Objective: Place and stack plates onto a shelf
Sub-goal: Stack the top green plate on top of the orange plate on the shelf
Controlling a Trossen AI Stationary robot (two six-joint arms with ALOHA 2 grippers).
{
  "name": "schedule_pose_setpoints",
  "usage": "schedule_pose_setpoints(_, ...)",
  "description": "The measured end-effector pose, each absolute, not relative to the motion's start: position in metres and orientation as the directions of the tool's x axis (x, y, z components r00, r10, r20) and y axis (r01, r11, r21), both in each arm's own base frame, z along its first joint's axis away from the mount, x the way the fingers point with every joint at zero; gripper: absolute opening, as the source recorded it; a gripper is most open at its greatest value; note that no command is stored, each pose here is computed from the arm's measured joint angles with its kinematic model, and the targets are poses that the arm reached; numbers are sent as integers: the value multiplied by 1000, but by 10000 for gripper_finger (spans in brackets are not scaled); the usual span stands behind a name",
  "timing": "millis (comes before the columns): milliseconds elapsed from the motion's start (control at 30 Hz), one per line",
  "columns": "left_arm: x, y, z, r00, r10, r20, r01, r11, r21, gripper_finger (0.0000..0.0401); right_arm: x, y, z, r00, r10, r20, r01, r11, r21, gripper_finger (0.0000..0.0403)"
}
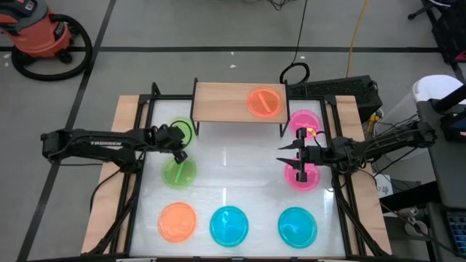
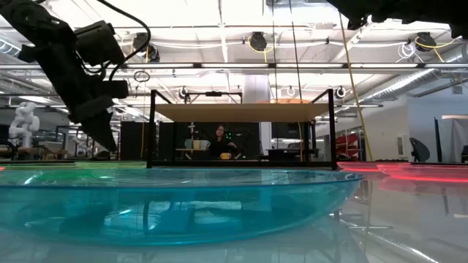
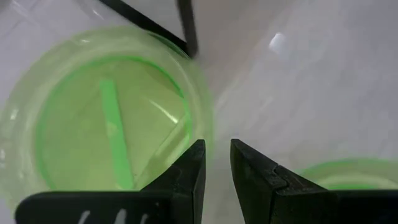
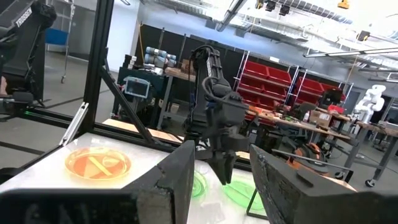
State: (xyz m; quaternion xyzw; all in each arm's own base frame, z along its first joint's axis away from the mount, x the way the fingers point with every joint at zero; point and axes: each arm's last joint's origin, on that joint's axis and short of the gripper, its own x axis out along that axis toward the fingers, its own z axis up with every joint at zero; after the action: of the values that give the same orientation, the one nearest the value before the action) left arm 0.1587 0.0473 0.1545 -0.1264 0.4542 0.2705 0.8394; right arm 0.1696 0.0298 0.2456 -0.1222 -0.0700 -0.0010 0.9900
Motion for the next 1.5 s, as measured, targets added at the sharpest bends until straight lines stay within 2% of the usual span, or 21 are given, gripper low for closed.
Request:
schedule_pose_setpoints(533, 168, 33, 135, 347, 340, -874, -500, 856, 135, 86, 170, 30, 246, 990, 15, 138, 19, 970, -242, 137)
schedule_pose_setpoints(933, 170, 35, 131, 324, 373, -870, -492, 852, 182, 167, 170, 30, 244, 992, 15, 126, 16, 969, -245, 137)
schedule_pose_setpoints(1100, 169, 37, 131, 292, 444, -847, -487, 832, 268, 170, 170, 30, 244, 992, 15, 126, 16, 969, -245, 137)
schedule_pose_setpoints(1500, 168, 38, 130, 253, 504, -826, -495, 801, 337, 170, 169, 29, 238, 994, -18, 112, 45, 969, -244, 137)
